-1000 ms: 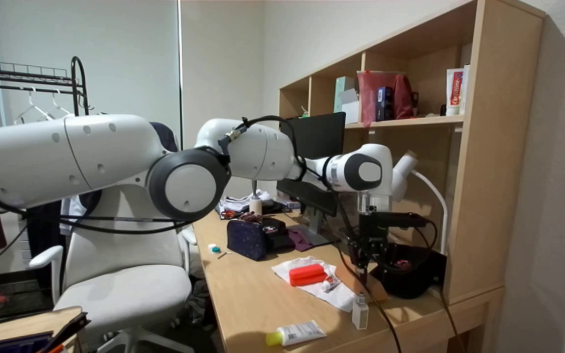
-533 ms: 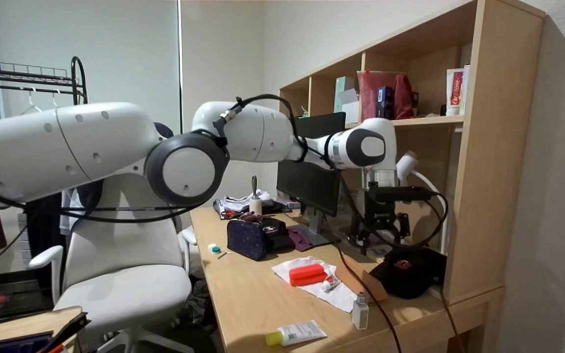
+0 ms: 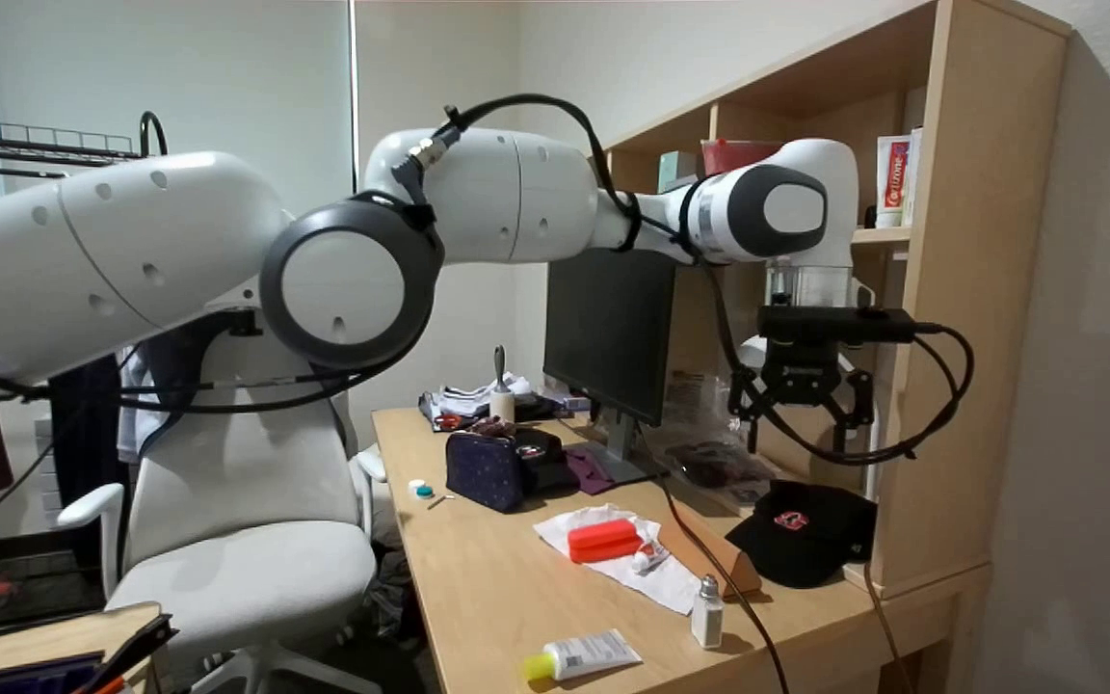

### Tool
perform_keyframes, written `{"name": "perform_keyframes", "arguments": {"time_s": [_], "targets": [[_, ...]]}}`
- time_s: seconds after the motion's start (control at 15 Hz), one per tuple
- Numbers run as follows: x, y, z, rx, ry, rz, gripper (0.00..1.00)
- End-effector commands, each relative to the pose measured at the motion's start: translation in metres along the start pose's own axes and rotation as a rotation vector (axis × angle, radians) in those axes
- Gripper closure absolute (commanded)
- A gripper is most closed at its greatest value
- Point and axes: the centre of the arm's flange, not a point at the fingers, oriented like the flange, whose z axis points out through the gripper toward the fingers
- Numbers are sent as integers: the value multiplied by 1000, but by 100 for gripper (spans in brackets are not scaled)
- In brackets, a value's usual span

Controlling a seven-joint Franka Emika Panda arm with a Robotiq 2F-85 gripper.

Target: Change the position of the object and put it horizontally along the table

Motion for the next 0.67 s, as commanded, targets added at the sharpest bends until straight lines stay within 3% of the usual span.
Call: {"name": "perform_keyframes", "arguments": {"time_s": [0.0, 0.4, 0.47, 0.6], "targets": [[-11, 27, -12, 54, 61, 179, 0], [-32, 34, -14, 69, 94, 469, 0], [-37, 26, -5, 50, 63, 384, 0], [-37, 26, -4, 51, 62, 395, 0]]}}
